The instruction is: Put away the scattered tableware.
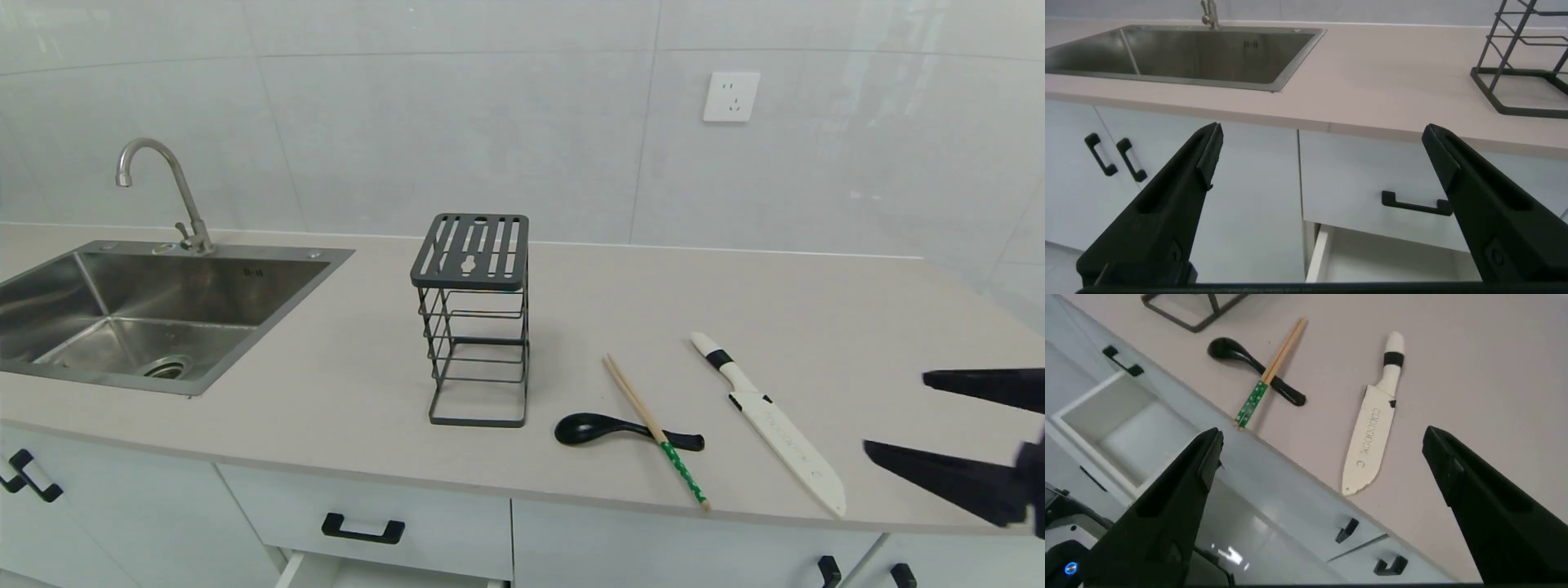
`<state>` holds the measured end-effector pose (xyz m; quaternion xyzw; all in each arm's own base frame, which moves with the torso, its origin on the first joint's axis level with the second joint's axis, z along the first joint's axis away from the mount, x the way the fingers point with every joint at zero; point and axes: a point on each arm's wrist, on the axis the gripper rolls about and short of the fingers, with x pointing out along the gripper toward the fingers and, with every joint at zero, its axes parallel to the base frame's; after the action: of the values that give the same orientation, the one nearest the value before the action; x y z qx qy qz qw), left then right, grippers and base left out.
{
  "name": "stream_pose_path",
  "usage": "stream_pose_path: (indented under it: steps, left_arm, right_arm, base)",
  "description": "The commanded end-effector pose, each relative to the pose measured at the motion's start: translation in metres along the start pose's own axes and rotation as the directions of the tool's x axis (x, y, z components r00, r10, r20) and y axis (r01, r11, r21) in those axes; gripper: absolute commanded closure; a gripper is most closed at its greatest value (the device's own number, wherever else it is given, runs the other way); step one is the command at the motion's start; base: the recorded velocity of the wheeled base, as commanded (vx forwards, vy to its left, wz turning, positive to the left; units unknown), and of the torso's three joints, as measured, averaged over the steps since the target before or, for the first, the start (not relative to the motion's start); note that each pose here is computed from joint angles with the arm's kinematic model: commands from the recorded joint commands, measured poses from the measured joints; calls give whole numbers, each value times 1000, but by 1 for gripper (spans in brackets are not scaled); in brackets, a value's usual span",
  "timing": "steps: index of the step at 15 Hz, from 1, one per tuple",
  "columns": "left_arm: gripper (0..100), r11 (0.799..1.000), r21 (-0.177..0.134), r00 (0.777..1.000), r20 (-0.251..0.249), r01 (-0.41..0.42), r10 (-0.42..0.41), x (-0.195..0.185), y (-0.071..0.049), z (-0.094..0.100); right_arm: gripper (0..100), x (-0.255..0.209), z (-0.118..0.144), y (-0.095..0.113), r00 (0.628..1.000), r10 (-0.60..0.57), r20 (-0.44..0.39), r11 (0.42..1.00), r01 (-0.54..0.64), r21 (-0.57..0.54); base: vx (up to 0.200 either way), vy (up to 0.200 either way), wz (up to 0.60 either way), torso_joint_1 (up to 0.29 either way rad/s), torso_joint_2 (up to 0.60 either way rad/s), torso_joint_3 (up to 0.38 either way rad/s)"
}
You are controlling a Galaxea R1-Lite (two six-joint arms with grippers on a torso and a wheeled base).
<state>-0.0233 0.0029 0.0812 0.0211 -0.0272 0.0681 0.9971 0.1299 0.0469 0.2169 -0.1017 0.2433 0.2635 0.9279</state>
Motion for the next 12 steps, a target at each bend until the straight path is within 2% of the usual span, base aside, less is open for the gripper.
stream_pose_path:
  steps: [1, 2, 5, 8, 10, 12]
  left_arm:
    - [0, 1000, 0, 1000, -1, 0, 0, 0, 0, 0]
    - [0, 1000, 0, 1000, -1, 0, 0, 0, 0, 0]
    - [0, 1000, -9, 1000, -1, 0, 0, 0, 0, 0]
    - [0, 1000, -12, 1000, -2, 0, 0, 0, 0, 0]
    - [0, 1000, -12, 1000, -2, 2, -2, 0, 0, 0]
    - [0, 1000, -18, 1000, -2, 2, -2, 0, 0, 0]
  right_arm:
    - [0, 96, 28, 6, 978, 47, -202, 997, -58, -50]
    - [0, 113, 28, 5, 970, 28, -241, 998, -42, -53]
    - [0, 144, 33, 7, 958, 38, -283, 997, -53, -49]
    - [0, 172, 27, 31, 936, 71, -346, 997, -57, 51]
    - [0, 187, 23, 42, 924, 30, -381, 999, -18, 35]
    - [0, 196, 20, 43, 916, 9, -401, 1000, 1, 24]
  base:
    - [0, 0, 0, 0, 0, 0]
    - [0, 0, 0, 0, 0, 0]
    - [0, 0, 0, 0, 0, 0]
    - [0, 0, 0, 0, 0, 0]
    - [0, 0, 0, 0, 0, 0]
    - [0, 0, 0, 0, 0, 0]
